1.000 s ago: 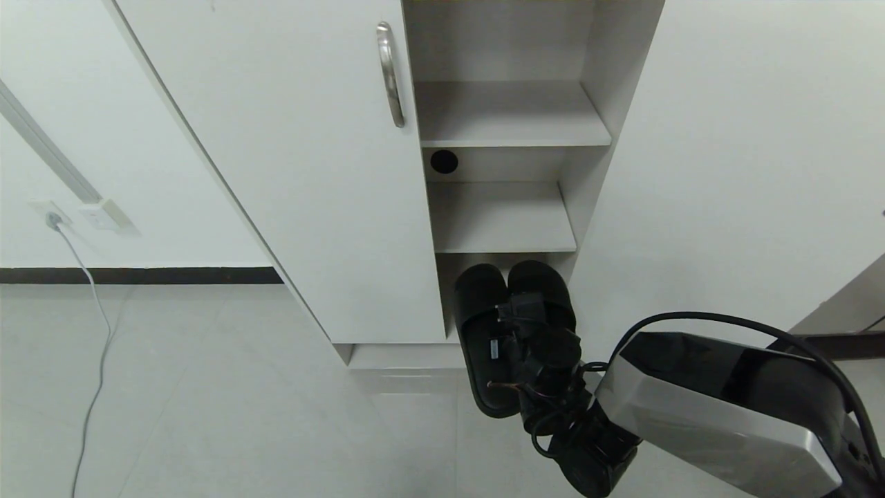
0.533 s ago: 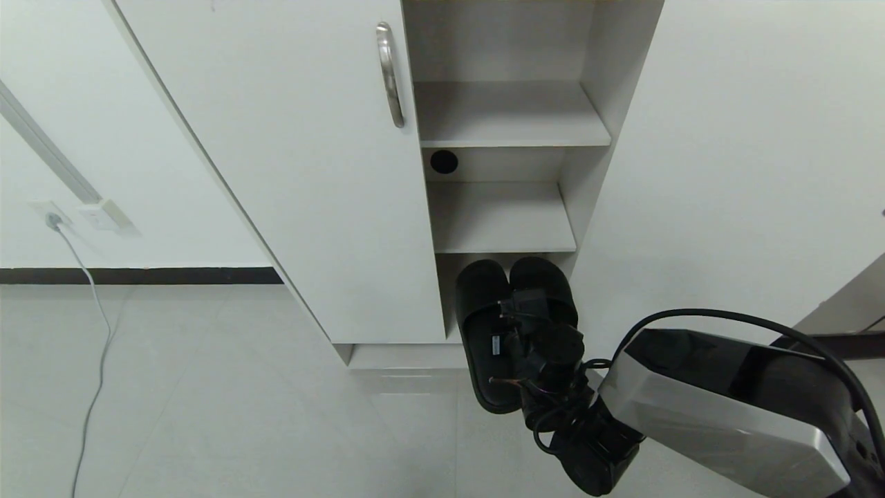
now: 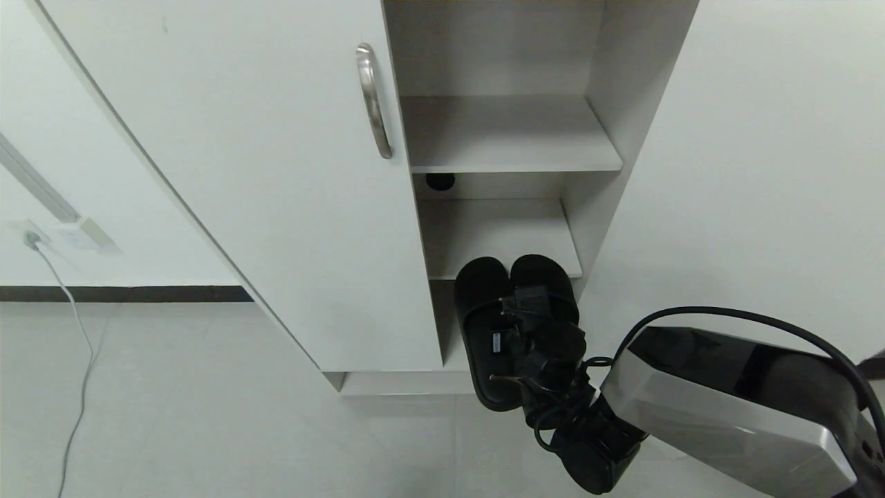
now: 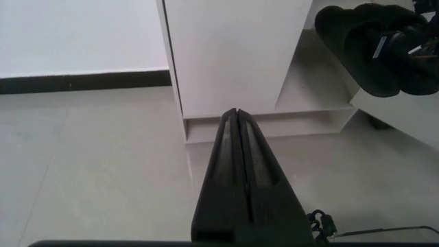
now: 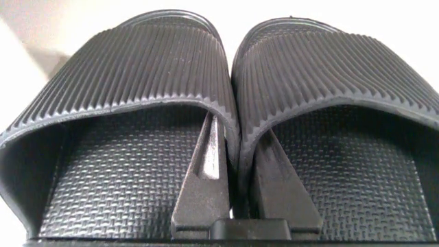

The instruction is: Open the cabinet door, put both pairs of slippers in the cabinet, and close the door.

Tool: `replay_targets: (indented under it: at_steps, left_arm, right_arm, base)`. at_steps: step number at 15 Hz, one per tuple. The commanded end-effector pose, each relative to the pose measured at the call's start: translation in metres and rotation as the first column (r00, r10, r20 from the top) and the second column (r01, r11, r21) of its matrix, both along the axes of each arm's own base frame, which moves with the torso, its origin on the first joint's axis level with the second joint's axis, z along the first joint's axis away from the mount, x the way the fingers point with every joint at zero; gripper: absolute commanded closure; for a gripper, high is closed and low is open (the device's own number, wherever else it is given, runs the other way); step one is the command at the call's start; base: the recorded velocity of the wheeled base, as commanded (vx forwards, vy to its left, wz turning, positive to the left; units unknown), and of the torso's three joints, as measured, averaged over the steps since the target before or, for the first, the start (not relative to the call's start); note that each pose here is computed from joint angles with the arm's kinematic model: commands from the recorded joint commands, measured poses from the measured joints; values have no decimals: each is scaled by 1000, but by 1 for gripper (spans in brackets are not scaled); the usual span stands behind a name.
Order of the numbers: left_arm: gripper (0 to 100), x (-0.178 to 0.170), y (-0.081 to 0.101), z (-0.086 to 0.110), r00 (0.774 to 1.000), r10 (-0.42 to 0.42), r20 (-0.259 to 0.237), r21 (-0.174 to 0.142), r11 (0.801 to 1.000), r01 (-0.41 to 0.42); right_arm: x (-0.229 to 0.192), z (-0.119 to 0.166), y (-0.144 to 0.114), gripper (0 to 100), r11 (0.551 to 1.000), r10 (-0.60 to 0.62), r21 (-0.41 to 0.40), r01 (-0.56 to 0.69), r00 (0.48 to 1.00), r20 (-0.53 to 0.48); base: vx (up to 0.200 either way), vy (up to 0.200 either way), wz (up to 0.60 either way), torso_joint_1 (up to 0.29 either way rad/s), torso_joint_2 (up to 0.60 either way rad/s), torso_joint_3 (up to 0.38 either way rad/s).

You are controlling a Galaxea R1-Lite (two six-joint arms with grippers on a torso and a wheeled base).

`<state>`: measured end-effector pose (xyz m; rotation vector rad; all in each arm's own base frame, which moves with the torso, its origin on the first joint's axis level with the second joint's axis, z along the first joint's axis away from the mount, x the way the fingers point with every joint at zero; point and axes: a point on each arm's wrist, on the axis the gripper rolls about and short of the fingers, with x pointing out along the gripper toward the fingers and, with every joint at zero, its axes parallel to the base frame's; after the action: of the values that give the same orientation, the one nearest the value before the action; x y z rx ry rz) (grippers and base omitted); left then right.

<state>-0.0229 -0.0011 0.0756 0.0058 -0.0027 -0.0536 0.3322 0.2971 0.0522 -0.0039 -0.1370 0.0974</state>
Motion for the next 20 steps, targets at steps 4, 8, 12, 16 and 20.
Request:
replay_targets:
  at_steps: [4,8,12,16,20]
  left_arm:
    - [100,0,0,0,1000,1,-1,0,1000,-1]
    - [100,0,0,0,1000,1,-1,-1,1000,-1]
    - [100,0,0,0,1000,1,-1,-1,1000,-1]
    - [100,0,0,0,1000,1,-1,-1,1000,-1]
    - [100,0,0,0,1000,3,-1,-1,1000,-3]
  right_arm:
    - [0,2,0,100,1000,2,1,-2,1000,2]
    - [4,1,3,100,1000,2,-18,-3,1000,-27]
    - [22,18,20,100,1000,7,-3,-7,997,-81]
    - [45,27,29,100,999,-43,27,46,993,-109]
    - [71,26,29,100,996,-86,27,89,991,-98]
  base:
    - [200,0,0,6,2,2]
    - [0,0,0,0,0,0]
    - [0,0,0,0,0,0]
    - [0,0,0,0,0,0]
    - [0,0,0,0,0,0]
